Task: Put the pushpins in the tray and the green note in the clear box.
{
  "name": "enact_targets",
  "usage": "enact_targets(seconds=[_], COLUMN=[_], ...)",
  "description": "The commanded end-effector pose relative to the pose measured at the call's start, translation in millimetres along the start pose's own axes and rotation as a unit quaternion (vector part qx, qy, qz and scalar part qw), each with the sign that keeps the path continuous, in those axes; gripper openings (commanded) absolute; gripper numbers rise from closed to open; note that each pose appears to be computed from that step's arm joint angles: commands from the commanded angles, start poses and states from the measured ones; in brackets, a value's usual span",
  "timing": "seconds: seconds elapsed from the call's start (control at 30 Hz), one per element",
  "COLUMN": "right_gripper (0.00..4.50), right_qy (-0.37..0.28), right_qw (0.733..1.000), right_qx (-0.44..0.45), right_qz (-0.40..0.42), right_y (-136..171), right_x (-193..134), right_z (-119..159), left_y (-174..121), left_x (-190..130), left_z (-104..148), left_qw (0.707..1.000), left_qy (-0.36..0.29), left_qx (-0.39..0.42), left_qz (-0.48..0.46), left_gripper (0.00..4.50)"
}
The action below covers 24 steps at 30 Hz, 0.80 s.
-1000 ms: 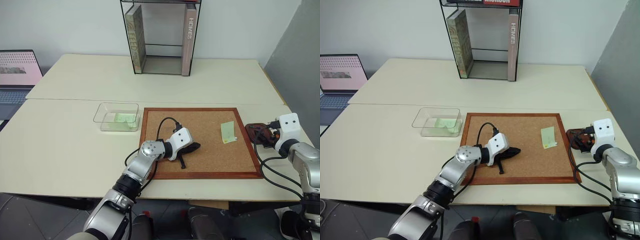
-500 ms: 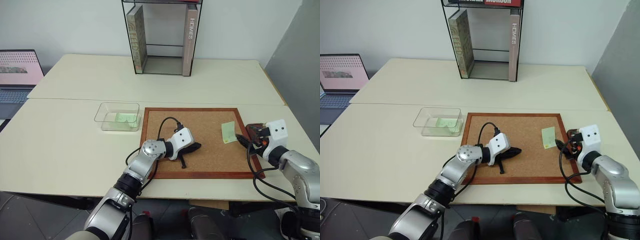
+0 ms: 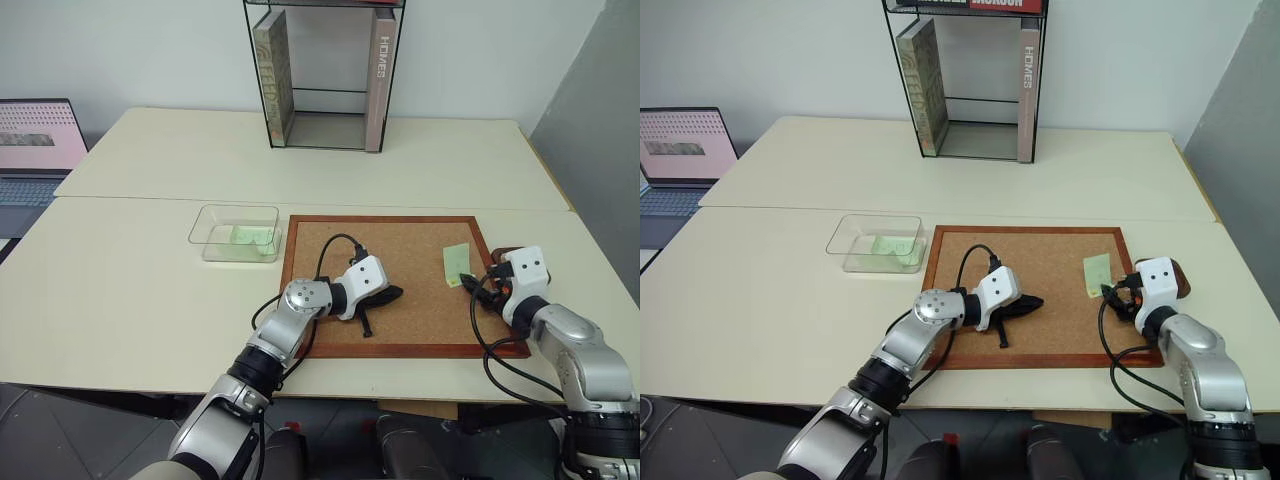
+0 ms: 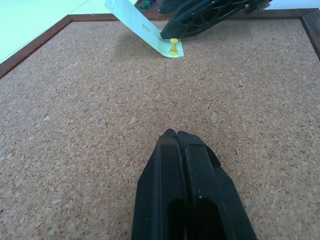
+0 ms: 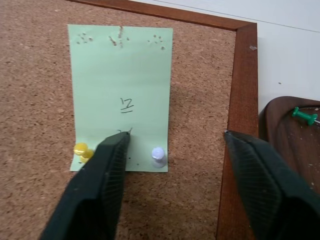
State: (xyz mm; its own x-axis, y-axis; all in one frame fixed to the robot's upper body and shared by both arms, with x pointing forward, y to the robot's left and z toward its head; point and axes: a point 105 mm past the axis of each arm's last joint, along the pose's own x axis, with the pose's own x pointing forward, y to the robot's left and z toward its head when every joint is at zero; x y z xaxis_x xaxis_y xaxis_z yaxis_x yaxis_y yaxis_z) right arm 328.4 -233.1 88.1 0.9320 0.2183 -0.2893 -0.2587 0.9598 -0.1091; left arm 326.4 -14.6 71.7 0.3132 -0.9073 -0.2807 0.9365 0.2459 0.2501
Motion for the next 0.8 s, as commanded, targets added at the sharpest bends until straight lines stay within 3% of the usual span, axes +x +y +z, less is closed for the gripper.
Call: enact_targets(seconds=[0.03,0.4,0.8], right_gripper=[2.13,0.01,0.01], right_qy=[-0.025,-0.031,-0.077], right_qw=[1.0,0.999,0.997], right_qx=[-0.013,-0.005,0.019], right_qz=[-0.002,0.017,0.024], right_y=[-0.7,7.7,15.6], right_x=[-0.4,-5.4,-16.5], right_z=[13.5,17.4,47.2], left_y=[-7.8,-7.5,-7.7], left_x=[4.5,4.3,3.3], left_z=[-11.6,-12.3,-14.0], left_qw=[1.0,1.0,1.0], left_qy=[0.022,0.022,0.024], left_qx=[-0.008,-0.008,-0.007], left_qz=[-0.013,-0.013,-0.011], left_gripper=[0.0,0.0,0.0])
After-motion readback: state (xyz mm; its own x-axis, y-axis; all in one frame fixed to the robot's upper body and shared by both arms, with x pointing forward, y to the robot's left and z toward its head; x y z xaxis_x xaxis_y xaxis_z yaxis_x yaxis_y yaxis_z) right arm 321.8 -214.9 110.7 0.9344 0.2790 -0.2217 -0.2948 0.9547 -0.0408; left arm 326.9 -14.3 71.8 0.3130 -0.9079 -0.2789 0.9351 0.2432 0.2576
